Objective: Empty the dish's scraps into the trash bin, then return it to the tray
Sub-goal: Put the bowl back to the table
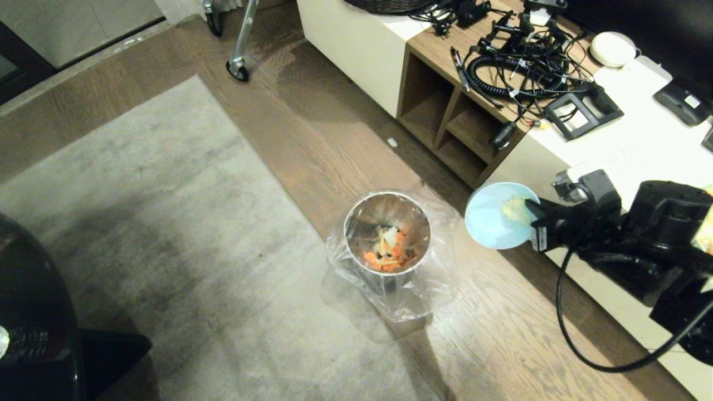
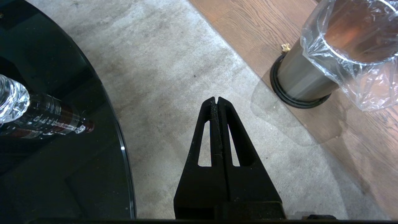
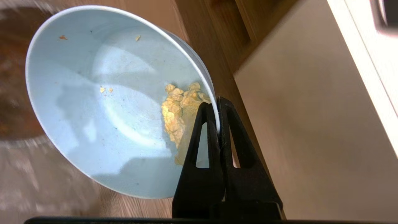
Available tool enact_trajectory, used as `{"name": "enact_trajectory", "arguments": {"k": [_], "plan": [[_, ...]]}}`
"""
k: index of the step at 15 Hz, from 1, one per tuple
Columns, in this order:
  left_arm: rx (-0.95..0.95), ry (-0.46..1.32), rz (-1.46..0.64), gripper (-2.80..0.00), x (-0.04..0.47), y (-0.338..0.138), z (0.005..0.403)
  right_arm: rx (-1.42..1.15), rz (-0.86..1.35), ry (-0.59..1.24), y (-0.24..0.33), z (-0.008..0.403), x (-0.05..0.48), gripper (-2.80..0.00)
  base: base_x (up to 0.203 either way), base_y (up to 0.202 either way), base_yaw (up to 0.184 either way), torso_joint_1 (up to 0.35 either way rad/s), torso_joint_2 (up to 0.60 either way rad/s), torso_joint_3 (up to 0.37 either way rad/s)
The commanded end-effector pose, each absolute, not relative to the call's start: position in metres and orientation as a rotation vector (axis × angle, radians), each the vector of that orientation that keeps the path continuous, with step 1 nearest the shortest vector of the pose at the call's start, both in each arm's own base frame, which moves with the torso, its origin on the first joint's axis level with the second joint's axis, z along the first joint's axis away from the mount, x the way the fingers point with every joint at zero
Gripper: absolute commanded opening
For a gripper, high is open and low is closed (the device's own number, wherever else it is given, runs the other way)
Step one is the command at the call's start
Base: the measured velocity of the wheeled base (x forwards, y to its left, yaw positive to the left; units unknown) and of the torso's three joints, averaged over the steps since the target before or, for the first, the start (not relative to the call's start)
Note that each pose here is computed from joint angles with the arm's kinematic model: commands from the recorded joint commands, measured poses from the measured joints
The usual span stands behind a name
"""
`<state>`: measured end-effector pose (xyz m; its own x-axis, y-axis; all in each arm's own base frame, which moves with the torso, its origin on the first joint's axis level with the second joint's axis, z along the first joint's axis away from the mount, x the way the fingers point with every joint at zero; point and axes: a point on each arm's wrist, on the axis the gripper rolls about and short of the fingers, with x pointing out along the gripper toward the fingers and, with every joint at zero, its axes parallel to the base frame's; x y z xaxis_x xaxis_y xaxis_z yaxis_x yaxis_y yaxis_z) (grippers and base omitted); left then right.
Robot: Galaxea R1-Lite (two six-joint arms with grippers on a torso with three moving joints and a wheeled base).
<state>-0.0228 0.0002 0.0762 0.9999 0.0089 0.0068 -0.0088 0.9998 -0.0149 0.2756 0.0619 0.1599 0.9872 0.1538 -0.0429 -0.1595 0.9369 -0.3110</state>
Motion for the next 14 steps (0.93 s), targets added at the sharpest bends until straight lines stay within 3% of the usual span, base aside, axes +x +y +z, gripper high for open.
{"name": "enact_trajectory", "arguments": {"k": [1, 14], "plan": [[-0.015, -0.008, 0.009, -2.8, -0.023, 0.0, 0.076, -0.31, 0.114, 0.057, 0.043, 0.161, 0.251, -2.8, 0.0, 0.0, 0.0, 0.0, 0.0, 0.0], [-0.015, -0.008, 0.009, -2.8, -0.023, 0.0, 0.076, -0.099, -0.015, 0.365, 0.012, 0.133, 0.157, -2.8, 0.0, 0.0, 0.0, 0.0, 0.0, 0.0]]}}
